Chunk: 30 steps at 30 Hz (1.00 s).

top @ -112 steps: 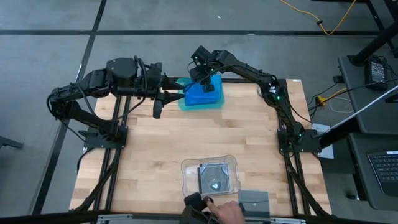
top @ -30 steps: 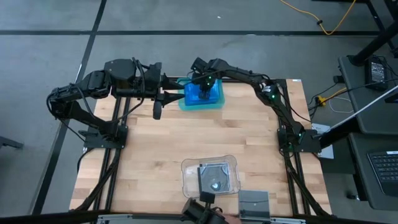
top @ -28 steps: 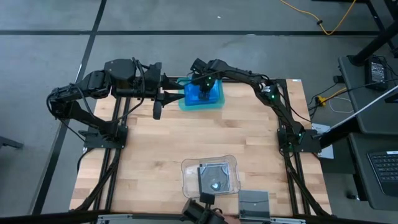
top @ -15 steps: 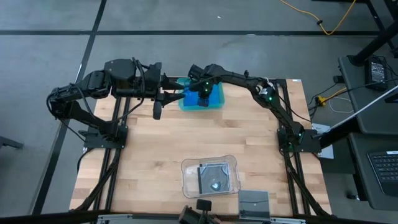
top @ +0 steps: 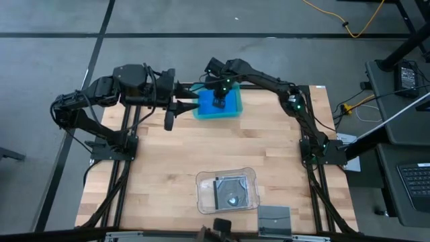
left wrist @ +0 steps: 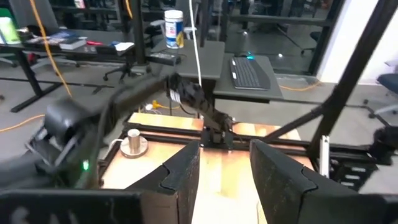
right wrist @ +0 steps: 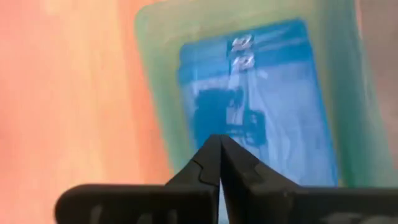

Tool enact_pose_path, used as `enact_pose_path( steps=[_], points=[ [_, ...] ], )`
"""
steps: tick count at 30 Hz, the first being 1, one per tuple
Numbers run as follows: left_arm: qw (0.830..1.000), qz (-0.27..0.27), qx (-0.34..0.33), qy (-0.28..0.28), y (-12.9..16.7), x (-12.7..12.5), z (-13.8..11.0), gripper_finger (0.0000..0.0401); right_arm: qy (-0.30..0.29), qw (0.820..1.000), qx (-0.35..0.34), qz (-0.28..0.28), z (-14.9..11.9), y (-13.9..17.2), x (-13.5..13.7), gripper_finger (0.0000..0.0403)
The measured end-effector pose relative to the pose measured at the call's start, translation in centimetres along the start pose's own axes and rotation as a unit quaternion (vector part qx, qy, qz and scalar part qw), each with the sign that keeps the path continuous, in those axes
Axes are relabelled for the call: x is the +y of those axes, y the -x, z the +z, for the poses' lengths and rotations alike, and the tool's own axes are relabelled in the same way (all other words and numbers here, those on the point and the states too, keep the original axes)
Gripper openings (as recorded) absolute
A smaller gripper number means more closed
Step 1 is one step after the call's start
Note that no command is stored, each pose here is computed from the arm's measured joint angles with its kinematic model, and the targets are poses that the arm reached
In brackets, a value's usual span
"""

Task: Pick & place jewel cases by type
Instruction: Put the black CD case into the transparent bin

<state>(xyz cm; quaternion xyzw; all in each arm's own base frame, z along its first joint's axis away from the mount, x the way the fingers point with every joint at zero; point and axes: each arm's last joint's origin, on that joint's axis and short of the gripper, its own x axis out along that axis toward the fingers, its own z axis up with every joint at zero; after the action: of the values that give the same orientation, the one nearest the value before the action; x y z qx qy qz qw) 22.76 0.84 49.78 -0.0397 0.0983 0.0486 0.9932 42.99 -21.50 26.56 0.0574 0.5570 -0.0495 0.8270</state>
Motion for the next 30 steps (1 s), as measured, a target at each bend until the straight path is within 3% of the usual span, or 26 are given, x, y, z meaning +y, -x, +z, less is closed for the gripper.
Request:
enact_pose_path(
  steps=[8, 13, 18, 23, 30],
  points=[
    [0.999, 0.003, 0.030, -0.018, 0.1, -0.4, -0.6, 0.0135, -0.001, 0.999, 0.032, 0.023, -1.3, 6.5, 4.5, 0.0007],
    [0.998, 0.029, 0.059, -0.021, 0.2, -0.2, -1.2, 0.0131, 0.010, 0.999, 0.047, 0.001, -2.5, 10.8, 9.0, 0.0007],
    [0.995, 0.034, 0.089, -0.030, 0.2, -0.1, -1.8, 0.0130, 0.013, 0.999, 0.039, 0.012, -4.7, 14.3, 14.2, 0.0007],
    [0.993, 0.036, 0.100, -0.054, 0.3, 0.1, -2.0, 0.0129, -0.003, 0.998, 0.054, 0.030, -9.0, 15.5, 18.7, 0.0007],
    [0.991, 0.041, 0.102, -0.079, 0.3, 0.4, -1.9, 0.0129, -0.073, 0.992, 0.076, 0.064, -17.8, 13.2, 25.6, 0.0007]
  ],
)
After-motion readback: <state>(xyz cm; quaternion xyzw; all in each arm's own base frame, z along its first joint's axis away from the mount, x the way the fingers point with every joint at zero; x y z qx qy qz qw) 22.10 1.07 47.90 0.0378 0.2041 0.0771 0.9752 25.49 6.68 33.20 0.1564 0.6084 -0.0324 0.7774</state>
